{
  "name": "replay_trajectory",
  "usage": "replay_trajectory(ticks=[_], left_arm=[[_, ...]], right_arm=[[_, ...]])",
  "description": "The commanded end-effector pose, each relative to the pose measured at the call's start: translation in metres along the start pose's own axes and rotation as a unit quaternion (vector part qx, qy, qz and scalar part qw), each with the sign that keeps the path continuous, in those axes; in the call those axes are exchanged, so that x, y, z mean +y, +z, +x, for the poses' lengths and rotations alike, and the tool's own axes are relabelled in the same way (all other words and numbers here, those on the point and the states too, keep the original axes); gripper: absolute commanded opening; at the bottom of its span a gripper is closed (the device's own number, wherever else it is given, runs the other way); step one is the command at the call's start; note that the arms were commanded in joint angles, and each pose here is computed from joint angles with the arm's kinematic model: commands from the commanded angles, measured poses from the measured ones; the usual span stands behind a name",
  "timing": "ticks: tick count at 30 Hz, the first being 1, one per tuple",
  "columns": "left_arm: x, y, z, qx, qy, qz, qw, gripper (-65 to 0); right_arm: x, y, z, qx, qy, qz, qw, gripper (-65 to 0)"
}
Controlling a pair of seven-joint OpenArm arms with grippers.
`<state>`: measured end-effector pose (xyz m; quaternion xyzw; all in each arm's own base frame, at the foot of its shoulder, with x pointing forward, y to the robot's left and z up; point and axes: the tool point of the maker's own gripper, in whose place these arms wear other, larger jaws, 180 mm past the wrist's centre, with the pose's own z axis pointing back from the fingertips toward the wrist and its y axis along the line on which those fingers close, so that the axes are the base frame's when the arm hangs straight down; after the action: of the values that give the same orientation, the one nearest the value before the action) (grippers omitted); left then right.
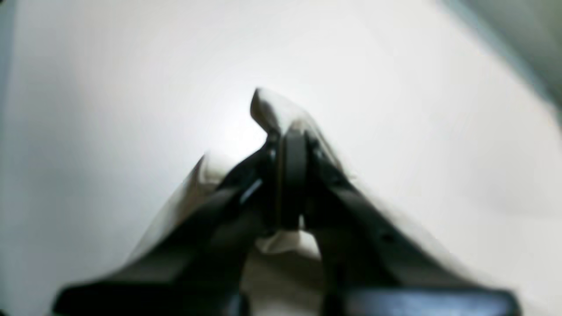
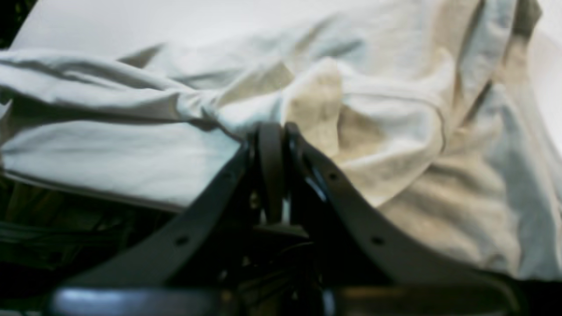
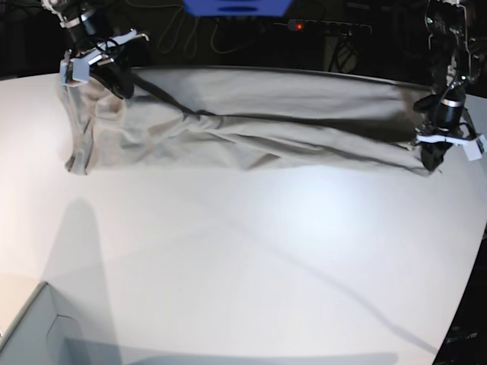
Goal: Layout the t-shirt on the table in an organized manner, then fold the t-shirt properly
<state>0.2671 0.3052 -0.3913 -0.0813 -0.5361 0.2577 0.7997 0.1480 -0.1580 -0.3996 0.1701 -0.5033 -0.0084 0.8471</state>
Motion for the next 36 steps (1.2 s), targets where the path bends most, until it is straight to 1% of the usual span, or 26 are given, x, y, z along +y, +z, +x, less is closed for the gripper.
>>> replay_trajectory(ticks=[1, 2, 3, 6, 8, 9, 12, 17, 19, 21, 23, 24, 25, 26, 29, 31, 34, 36], left_arm=[[0.001, -0.001, 0.013, -0.018, -0.005, -0.004, 1.000, -65.0], [0.003, -0.001, 0.010, -0.015, -0.004, -0.003, 1.000, -65.0], [0.002, -0.001, 0.007, -0.011, -0.004, -0.011, 1.000, -65.0], [-0.018, 0.000, 0.000, -0.003, -0.008, -0.082, 0.997, -65.0], [-0.026, 0.002, -0.005, 0.004, -0.009, -0.115, 0.993, -65.0], [-0.029, 0.000, -0.005, 0.003, -0.010, -0.124, 0.992, -65.0], [-0.027, -0.005, -0.006, 0.007, -0.009, -0.131, 0.991, -65.0], [-0.018, -0.009, -0.011, 0.016, -0.006, -0.120, 0.993, -64.0], [-0.015, -0.006, -0.015, 0.021, -0.007, -0.116, 0.993, -57.7], [-0.010, 0.002, -0.023, 0.031, -0.006, -0.112, 0.993, -47.8], [-0.013, 0.010, -0.024, 0.032, -0.010, -0.118, 0.992, -36.8], [-0.011, 0.016, -0.021, 0.029, -0.013, -0.117, 0.993, -32.8], [-0.009, 0.022, -0.011, 0.017, -0.017, -0.115, 0.993, -30.1], [-0.007, 0.028, 0.001, -0.001, -0.022, -0.111, 0.994, -28.8], [-0.007, 0.041, 0.041, -0.055, -0.032, -0.106, 0.992, -29.5], [-0.006, 0.044, 0.063, -0.084, -0.039, -0.102, 0.990, -31.5], [-0.010, 0.037, 0.083, -0.107, -0.046, -0.104, 0.988, -34.2], [-0.007, 0.024, 0.088, -0.109, -0.064, -0.096, 0.987, -37.6]], right_arm=[[0.000, 0.003, 0.009, -0.016, 0.003, 0.010, 0.9998, -65.0], [-0.002, 0.004, 0.008, -0.014, 0.005, 0.010, 0.9998, -65.0], [-0.002, 0.004, 0.008, -0.014, 0.006, 0.010, 0.9998, -65.0], [-0.004, 0.005, 0.009, -0.014, 0.007, 0.008, 0.9998, -65.0], [-0.004, 0.004, 0.008, -0.013, 0.007, 0.009, 0.9999, -65.0], [-0.004, 0.004, 0.008, -0.012, 0.007, 0.009, 0.9999, -65.0], [-0.003, 0.004, 0.007, -0.011, 0.007, 0.010, 0.9999, -65.0], [-0.002, 0.004, 0.007, -0.011, 0.006, 0.010, 0.9999, -65.0], [-0.002, 0.004, 0.007, -0.010, 0.006, 0.010, 0.9999, -65.0], [-0.002, 0.003, 0.007, -0.011, 0.006, 0.010, 0.9999, -65.0], [-0.003, 0.000, 0.011, -0.016, 0.009, 0.011, 0.9998, -65.0], [-0.003, 0.000, 0.012, -0.017, 0.010, 0.011, 0.9998, -65.0], [-0.003, 0.000, 0.012, -0.017, 0.010, 0.011, 0.9997, -65.0], [-0.003, 0.000, 0.012, -0.017, 0.010, 0.011, 0.9997, -65.0], [-0.003, -0.001, 0.013, -0.019, 0.010, 0.012, 0.9997, -65.0], [-0.003, -0.002, 0.014, -0.020, 0.010, 0.012, 0.9997, -65.0], [-0.002, -0.002, 0.013, -0.019, 0.009, 0.013, 0.9997, -65.0], [-0.002, -0.002, 0.014, -0.019, 0.010, 0.013, 0.9997, -65.0]])
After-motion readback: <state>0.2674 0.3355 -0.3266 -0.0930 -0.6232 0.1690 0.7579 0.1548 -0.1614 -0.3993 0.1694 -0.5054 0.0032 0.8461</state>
